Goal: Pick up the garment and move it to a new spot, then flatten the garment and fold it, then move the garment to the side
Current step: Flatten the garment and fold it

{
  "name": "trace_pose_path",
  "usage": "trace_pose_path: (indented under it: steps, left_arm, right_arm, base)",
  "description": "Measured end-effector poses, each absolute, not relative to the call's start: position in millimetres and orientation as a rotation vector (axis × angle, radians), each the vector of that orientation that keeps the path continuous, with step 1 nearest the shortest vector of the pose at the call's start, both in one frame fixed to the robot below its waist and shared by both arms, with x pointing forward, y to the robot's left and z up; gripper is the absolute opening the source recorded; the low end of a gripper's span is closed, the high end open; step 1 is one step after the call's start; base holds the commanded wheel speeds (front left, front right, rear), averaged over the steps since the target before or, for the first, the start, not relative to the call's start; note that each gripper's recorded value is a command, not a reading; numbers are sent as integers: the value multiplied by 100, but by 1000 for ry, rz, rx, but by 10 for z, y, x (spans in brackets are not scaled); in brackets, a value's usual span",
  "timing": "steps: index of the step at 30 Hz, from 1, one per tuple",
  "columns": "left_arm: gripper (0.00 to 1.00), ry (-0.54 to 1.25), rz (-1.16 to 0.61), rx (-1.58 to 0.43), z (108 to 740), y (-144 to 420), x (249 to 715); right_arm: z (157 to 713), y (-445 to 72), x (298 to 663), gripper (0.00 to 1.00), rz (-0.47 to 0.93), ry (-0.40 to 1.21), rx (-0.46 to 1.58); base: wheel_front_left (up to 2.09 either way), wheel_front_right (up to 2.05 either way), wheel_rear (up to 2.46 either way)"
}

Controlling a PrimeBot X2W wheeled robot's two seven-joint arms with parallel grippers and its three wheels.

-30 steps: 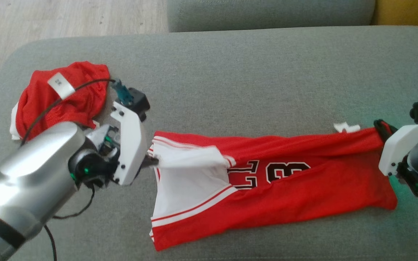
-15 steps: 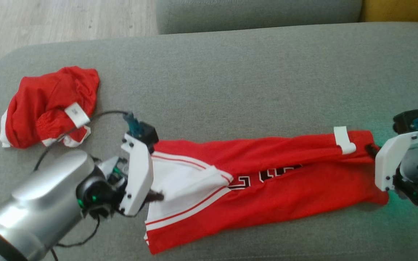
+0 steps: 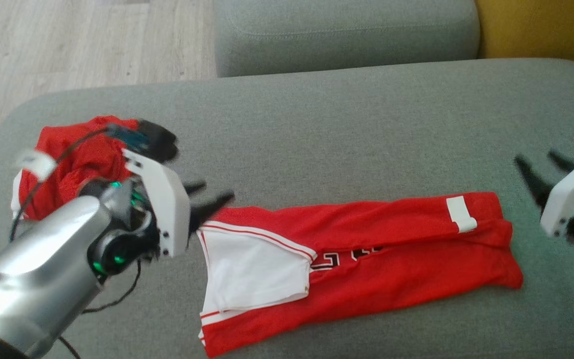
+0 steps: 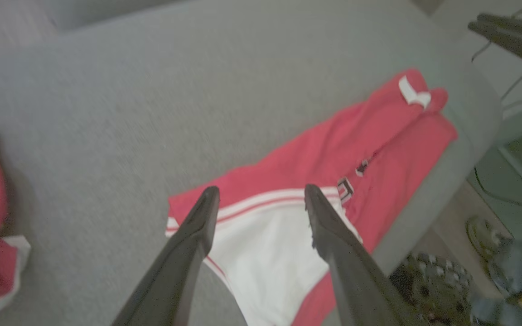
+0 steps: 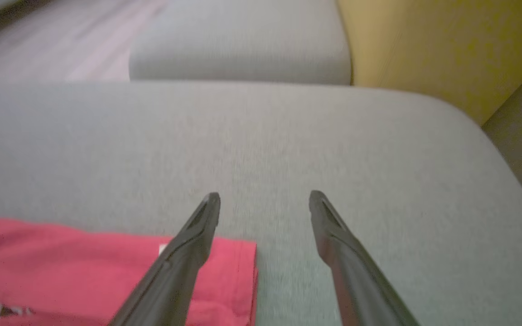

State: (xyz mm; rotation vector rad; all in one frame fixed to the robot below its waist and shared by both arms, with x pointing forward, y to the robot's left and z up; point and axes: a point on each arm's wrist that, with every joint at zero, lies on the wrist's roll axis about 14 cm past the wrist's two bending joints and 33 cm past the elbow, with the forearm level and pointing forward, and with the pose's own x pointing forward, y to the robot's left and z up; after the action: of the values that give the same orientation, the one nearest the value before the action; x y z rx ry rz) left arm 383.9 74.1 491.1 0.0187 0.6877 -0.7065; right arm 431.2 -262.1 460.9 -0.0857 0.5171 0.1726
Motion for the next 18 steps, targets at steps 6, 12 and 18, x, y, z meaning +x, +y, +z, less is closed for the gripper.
trace_pose_path:
  steps: [6,12,18]
  left_arm:
    - [100,326,-501,-67,5306,983,4105]
    - [100,89,-329,-133,5449,1254,4104]
    - [100,24,-136,-168,5343,1553,3992]
  right_arm:
    - [5293,-2595,4578,100,119,143,81]
    - [5467,-2357,4569,100,145,25,203]
    - [5242,-2408,4254,100,90,-13,223]
  base:
    - [0,0,0]
    - [0,0,0]
    - [0,0,0]
